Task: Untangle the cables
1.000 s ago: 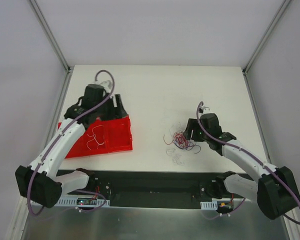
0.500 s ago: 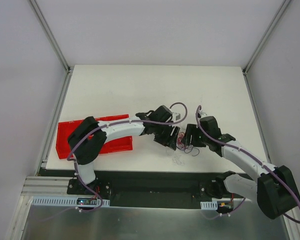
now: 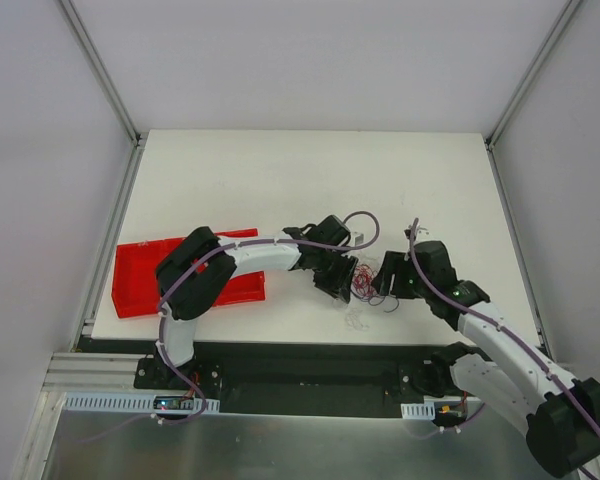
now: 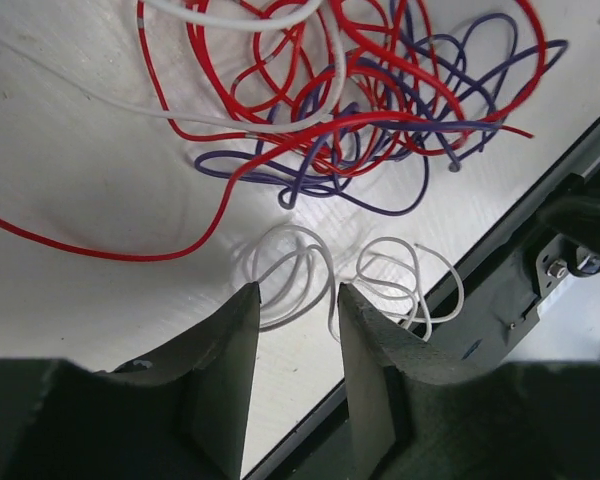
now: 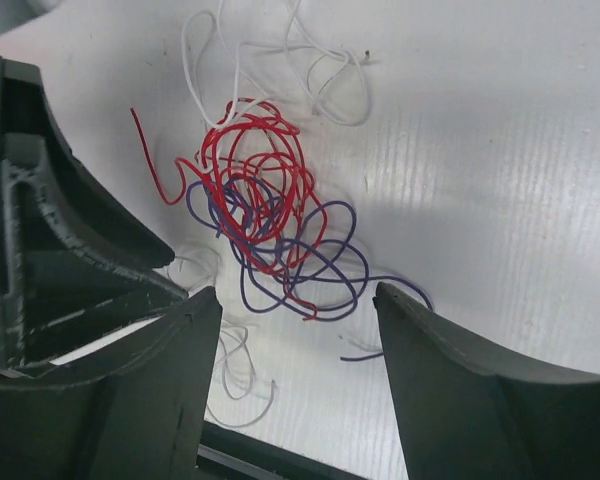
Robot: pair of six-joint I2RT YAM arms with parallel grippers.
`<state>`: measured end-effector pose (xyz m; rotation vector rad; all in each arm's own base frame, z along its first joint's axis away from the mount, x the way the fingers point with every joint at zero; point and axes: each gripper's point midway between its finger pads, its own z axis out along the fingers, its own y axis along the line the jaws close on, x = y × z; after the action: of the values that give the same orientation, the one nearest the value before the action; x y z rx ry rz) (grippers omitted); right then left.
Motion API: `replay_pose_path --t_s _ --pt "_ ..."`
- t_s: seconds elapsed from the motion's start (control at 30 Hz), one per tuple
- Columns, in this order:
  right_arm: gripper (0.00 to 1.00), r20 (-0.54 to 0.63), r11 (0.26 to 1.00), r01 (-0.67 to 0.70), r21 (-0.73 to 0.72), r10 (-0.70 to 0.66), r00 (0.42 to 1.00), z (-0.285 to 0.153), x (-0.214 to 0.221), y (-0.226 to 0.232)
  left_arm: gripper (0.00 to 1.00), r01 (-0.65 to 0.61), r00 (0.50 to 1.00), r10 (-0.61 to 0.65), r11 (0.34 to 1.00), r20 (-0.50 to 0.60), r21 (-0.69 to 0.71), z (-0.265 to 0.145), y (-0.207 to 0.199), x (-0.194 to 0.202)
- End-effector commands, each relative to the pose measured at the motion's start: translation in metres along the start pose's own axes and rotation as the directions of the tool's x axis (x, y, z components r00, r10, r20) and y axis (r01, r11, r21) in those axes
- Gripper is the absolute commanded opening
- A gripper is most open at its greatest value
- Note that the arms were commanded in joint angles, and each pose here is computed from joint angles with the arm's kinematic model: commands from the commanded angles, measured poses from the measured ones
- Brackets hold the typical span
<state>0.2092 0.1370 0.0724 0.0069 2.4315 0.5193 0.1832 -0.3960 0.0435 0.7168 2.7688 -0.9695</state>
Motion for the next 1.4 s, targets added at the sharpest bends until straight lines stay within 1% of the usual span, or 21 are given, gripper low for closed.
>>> replay_pose_path --t_s 0.0,0.07,0.13,0.17,0.27,0.4,0.5,0.63,0.73,0.83,0.87,0.93,0.97,1.03,1.07,1.13,1.2,1.3,1.37 --pt "0.67 -0.009 0.998 0.061 0.013 -0.061 0.998 -0.017 0.004 -0.001 0.32 -0.028 1.000 0.028 0.999 -0.003 0.033 0.001 -0.009 -0.002" --pt "0.68 -0.055 0.995 0.085 -0.047 -0.088 0.995 -0.021 0.013 0.012 0.24 -0.035 0.999 0.035 0.999 -0.002 0.032 -0.003 -0.009 0.001" --pt "0.69 -0.099 0.985 0.092 -0.149 -0.107 0.989 -0.022 0.026 0.031 0.05 -0.047 0.999 0.047 0.998 0.011 0.035 -0.009 -0.011 0.002" --pt "0.69 -0.115 0.977 0.091 -0.192 -0.114 0.987 -0.022 0.033 0.041 0.00 -0.049 0.999 0.049 0.998 0.016 0.035 -0.012 -0.011 0.002" --pt "0.69 -0.146 0.945 0.113 -0.308 -0.164 0.976 -0.019 0.053 0.066 0.00 -0.049 0.999 0.048 0.998 0.016 0.051 -0.017 -0.015 0.004" --pt "0.67 -0.142 0.923 0.188 -0.336 -0.246 0.959 -0.009 0.065 0.076 0.00 -0.043 0.999 0.042 0.997 0.024 0.070 -0.022 -0.020 0.005" --pt "0.64 -0.164 0.929 0.176 -0.325 -0.239 0.957 0.001 0.070 0.074 0.00 -0.050 0.998 0.047 0.996 0.038 0.073 -0.029 -0.022 0.005" --pt "0.58 -0.182 0.924 0.135 -0.359 -0.211 0.960 0.006 0.080 0.080 0.00 -0.059 0.997 0.054 0.994 0.053 0.087 -0.037 -0.027 0.005" --pt "0.43 -0.188 0.930 0.121 -0.347 -0.195 0.963 0.008 0.085 0.076 0.00 -0.057 0.997 0.051 0.994 0.066 0.091 -0.043 -0.029 0.004" --pt "0.41 -0.162 0.929 0.125 -0.348 -0.191 0.968 0.009 0.085 0.075 0.00 -0.064 0.993 0.053 0.992 0.101 0.109 -0.055 -0.036 0.000" --pt "0.36 -0.160 0.935 0.124 -0.333 -0.185 0.970 0.011 0.086 0.072 0.00 -0.070 0.992 0.057 0.991 0.113 0.114 -0.059 -0.038 -0.001" --pt "0.21 -0.121 0.951 0.120 -0.286 -0.160 0.980 0.014 0.076 0.068 0.00 -0.089 0.986 0.069 0.988 0.152 0.123 -0.073 -0.045 -0.006" --pt "0.14 -0.097 0.964 0.113 -0.240 -0.139 0.986 0.017 0.069 0.063 0.00 -0.100 0.982 0.078 0.987 0.174 0.125 -0.080 -0.048 -0.009" --pt "0.04 -0.049 0.980 0.096 -0.172 -0.105 0.993 0.020 0.056 0.055 0.00 -0.127 0.973 0.096 0.983 0.209 0.136 -0.092 -0.055 -0.012" --pt "0.01 -0.017 0.985 0.093 -0.147 -0.097 0.995 0.020 0.048 0.054 0.00 -0.141 0.970 0.107 0.979 0.220 0.145 -0.099 -0.059 -0.011" --pt "0.01 0.018 0.988 0.090 -0.123 -0.088 0.996 0.018 0.037 0.053 0.00 -0.166 0.960 0.125 0.975 0.250 0.147 -0.113 -0.064 -0.013" --pt "0.01 0.056 0.990 0.092 -0.103 -0.086 0.995 0.015 0.027 0.052 0.00 -0.191 0.945 0.152 0.975 0.291 0.112 -0.129 -0.064 -0.017" --pt "0.02 0.095 0.993 0.104 -0.047 -0.099 0.991 0.010 0.015 0.044 0.00 -0.198 0.911 0.185 0.980 0.368 -0.003 -0.162 -0.053 -0.028" --pt "0.02 0.119 0.992 0.121 -0.024 -0.118 0.986 0.007 0.008 0.041 0.00 -0.184 0.880 0.205 0.979 0.428 -0.090 -0.187 -0.043 -0.038"
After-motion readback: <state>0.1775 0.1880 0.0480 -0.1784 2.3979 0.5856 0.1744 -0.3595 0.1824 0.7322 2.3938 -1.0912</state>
